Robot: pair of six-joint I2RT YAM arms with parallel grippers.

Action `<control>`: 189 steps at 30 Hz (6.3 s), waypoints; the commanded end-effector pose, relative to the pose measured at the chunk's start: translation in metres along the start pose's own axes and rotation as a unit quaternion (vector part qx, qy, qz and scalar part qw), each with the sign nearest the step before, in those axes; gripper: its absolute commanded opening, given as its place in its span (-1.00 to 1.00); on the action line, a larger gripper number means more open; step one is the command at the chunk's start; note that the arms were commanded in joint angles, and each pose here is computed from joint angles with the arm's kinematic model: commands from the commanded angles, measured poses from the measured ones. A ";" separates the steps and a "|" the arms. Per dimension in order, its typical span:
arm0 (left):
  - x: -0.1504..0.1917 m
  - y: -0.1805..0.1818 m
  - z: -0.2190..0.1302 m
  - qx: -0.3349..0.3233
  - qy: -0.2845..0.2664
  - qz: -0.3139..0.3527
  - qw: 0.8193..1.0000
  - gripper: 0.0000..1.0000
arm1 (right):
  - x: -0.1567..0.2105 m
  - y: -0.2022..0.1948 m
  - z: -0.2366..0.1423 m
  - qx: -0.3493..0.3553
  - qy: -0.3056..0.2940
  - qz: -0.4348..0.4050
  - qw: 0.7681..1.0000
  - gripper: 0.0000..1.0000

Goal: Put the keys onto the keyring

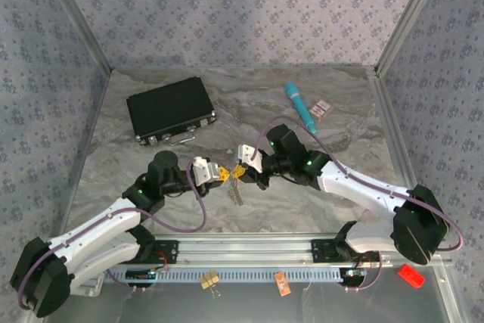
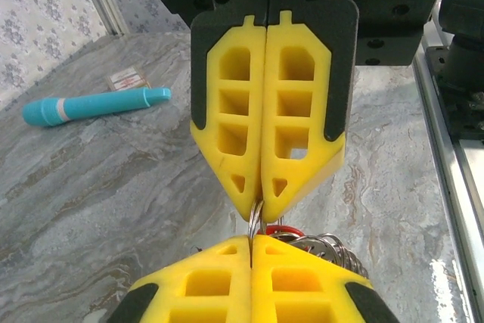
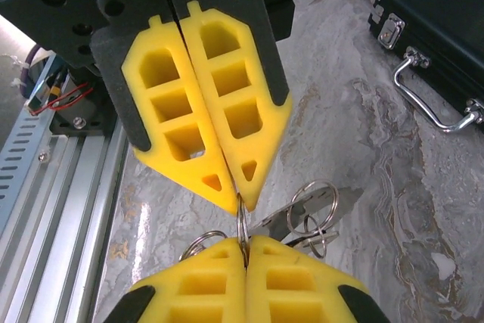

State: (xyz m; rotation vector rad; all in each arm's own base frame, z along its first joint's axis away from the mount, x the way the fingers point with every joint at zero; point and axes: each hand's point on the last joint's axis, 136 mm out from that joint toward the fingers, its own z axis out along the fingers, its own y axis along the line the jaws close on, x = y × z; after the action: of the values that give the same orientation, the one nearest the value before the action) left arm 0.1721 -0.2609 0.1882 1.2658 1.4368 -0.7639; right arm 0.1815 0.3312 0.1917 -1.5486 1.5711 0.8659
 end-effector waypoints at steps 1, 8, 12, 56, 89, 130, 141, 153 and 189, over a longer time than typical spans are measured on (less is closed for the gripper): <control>-0.010 0.001 0.001 0.000 0.000 0.021 1.000 -0.69 | -0.004 -0.001 -0.001 0.005 0.035 -0.020 0.999 -1.00; -0.011 -0.001 0.001 0.004 0.002 0.029 1.000 -0.75 | -0.008 0.006 0.006 0.003 0.078 -0.063 0.995 -1.00; -0.013 -0.001 0.000 0.004 0.002 0.033 0.999 -0.82 | -0.006 0.009 0.011 0.001 0.110 -0.083 0.990 -1.00; -0.020 -0.010 -0.001 0.024 -0.034 0.049 0.998 -1.00 | 0.013 -0.013 0.012 0.032 0.056 0.053 0.996 -0.78; -0.022 -0.005 -0.002 0.005 -0.047 0.034 0.998 -1.00 | 0.032 0.001 0.013 0.033 0.011 0.046 0.998 -0.27; -0.007 0.005 -0.002 -0.024 -0.003 0.043 0.999 -1.00 | -0.026 -0.013 -0.021 0.103 0.015 -0.031 0.994 -1.00; -0.005 0.006 -0.002 -0.025 0.001 0.042 0.999 -0.98 | -0.029 -0.016 -0.019 0.124 0.034 -0.052 0.990 -1.00; -0.037 0.032 -0.055 -0.156 -0.056 -0.029 0.986 0.88 | -0.052 -0.018 -0.013 0.120 0.022 -0.077 0.990 -1.00; -0.006 0.136 -0.192 -0.581 -0.118 -0.224 0.774 1.00 | 0.143 -0.076 0.033 0.162 0.431 -0.083 0.884 -1.00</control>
State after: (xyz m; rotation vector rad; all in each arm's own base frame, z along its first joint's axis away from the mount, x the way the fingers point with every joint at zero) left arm 0.2462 -0.0664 0.2668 -0.0526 1.5638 -0.2025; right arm 0.2671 0.3256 0.0791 -1.7475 1.9370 -0.0552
